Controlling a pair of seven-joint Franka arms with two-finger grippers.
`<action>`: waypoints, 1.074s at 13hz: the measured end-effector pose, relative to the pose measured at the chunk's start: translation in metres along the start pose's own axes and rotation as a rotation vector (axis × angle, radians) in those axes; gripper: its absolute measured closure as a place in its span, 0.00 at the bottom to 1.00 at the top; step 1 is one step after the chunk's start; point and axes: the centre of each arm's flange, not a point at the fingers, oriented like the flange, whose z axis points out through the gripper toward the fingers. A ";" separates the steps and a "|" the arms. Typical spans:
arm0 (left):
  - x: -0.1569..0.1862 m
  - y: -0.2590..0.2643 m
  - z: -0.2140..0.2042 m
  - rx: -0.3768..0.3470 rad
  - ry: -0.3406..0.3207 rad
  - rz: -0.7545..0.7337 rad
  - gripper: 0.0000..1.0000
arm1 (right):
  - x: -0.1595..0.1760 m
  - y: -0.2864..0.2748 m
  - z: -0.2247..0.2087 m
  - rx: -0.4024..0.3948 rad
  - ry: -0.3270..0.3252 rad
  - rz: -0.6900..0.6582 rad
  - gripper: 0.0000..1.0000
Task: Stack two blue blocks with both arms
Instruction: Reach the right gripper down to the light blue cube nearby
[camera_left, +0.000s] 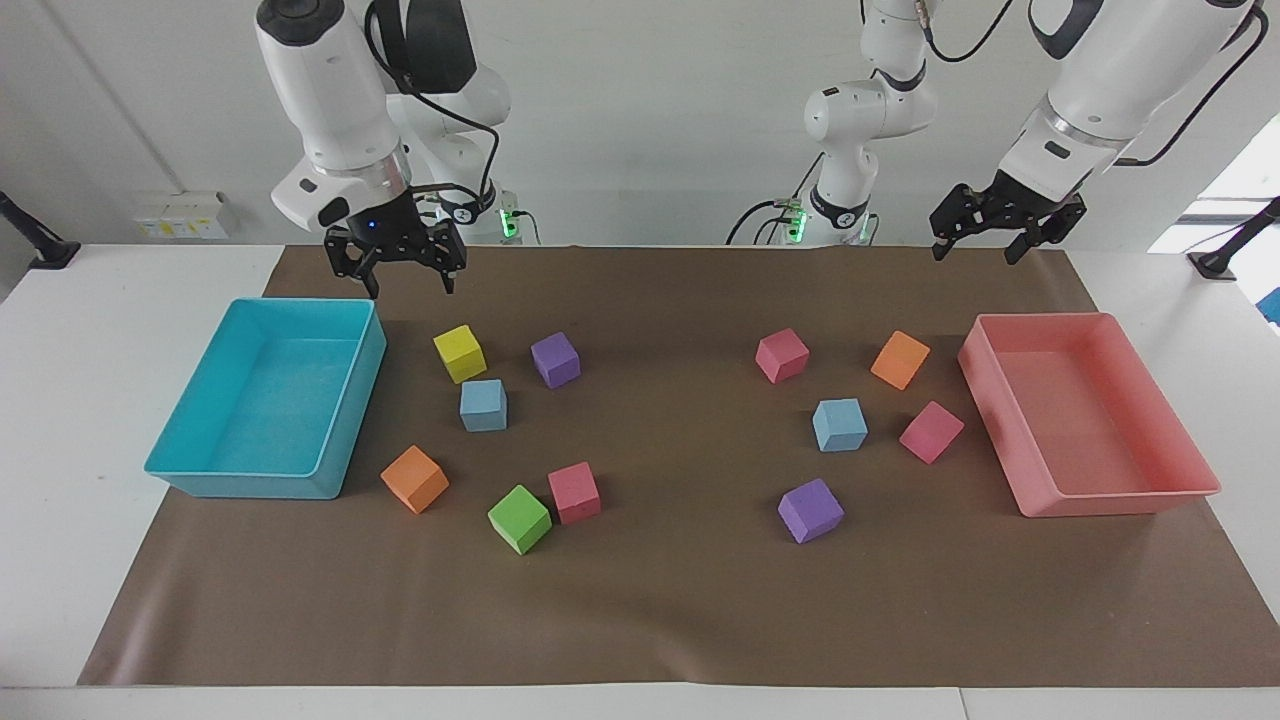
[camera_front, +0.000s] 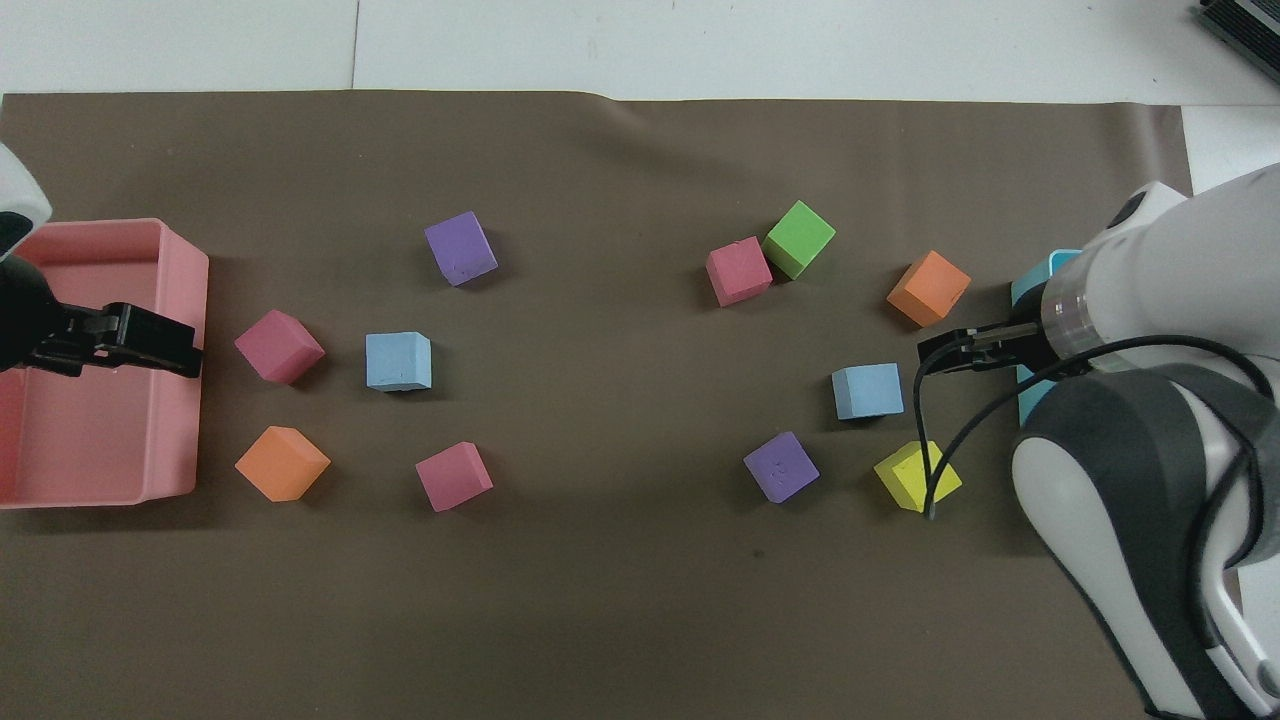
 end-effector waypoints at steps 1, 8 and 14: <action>0.000 0.000 0.000 0.000 0.000 0.000 0.00 | -0.001 -0.005 0.013 0.000 0.001 -0.005 0.00; 0.000 0.000 0.000 0.000 0.000 0.000 0.00 | 0.005 -0.026 0.076 0.034 0.008 -0.012 0.00; 0.000 0.000 0.000 0.000 0.000 0.000 0.00 | 0.007 -0.022 0.133 0.036 -0.017 -0.117 0.00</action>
